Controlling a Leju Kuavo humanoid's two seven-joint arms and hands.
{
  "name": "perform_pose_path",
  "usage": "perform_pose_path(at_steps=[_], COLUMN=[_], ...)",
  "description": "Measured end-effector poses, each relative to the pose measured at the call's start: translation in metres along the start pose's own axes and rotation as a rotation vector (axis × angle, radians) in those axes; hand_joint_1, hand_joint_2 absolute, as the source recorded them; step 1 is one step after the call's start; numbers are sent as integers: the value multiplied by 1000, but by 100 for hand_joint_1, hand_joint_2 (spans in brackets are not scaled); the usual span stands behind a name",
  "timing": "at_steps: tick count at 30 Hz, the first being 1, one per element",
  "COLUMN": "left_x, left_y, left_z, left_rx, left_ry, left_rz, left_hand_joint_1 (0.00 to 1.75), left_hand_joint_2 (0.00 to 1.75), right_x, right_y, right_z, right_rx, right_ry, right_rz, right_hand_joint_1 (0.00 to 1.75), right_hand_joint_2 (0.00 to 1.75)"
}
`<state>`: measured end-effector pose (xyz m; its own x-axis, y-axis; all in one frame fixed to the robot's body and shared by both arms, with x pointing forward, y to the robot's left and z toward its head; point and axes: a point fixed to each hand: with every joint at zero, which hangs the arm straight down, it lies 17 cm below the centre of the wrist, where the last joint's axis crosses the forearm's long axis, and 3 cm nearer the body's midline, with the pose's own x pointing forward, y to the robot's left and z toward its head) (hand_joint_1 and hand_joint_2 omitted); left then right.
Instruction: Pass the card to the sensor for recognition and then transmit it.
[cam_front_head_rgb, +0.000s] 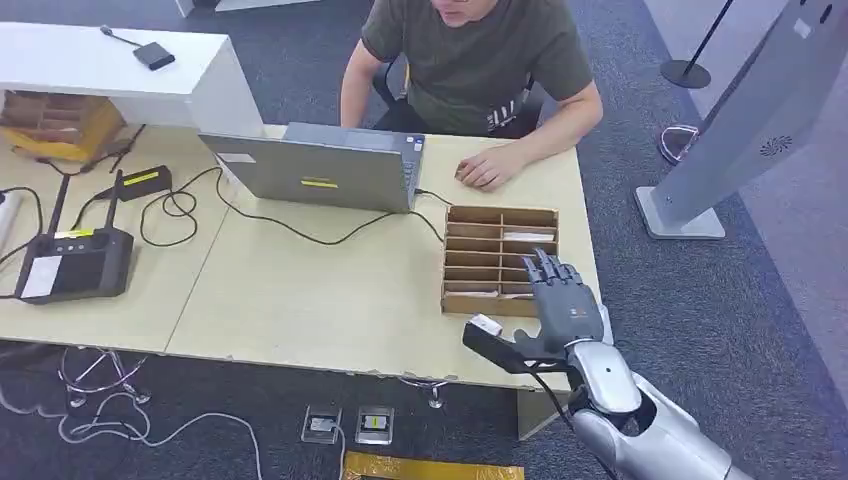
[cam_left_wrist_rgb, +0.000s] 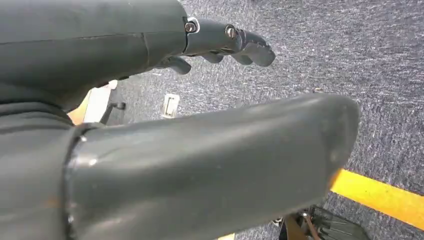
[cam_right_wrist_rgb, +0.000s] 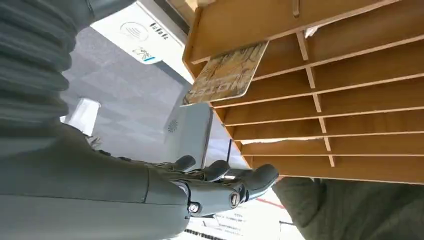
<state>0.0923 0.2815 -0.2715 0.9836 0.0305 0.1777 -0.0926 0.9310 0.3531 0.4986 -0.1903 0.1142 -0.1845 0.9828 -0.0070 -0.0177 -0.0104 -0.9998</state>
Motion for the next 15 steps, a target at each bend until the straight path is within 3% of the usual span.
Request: perform_pose_path(at_steps=[15], left_x=[-1], left_y=[3], left_z=[-1], left_rx=[4], left_ry=[-6], left_rz=[-26], left_hand_joint_1=[0], left_hand_joint_2=[0], right_x=[-15], right_y=[11], right_z=[-7], right_rx=[6], right_ry=[42], right_rz=[-21], right_hand_joint_1=[0], right_hand_joint_2=[175])
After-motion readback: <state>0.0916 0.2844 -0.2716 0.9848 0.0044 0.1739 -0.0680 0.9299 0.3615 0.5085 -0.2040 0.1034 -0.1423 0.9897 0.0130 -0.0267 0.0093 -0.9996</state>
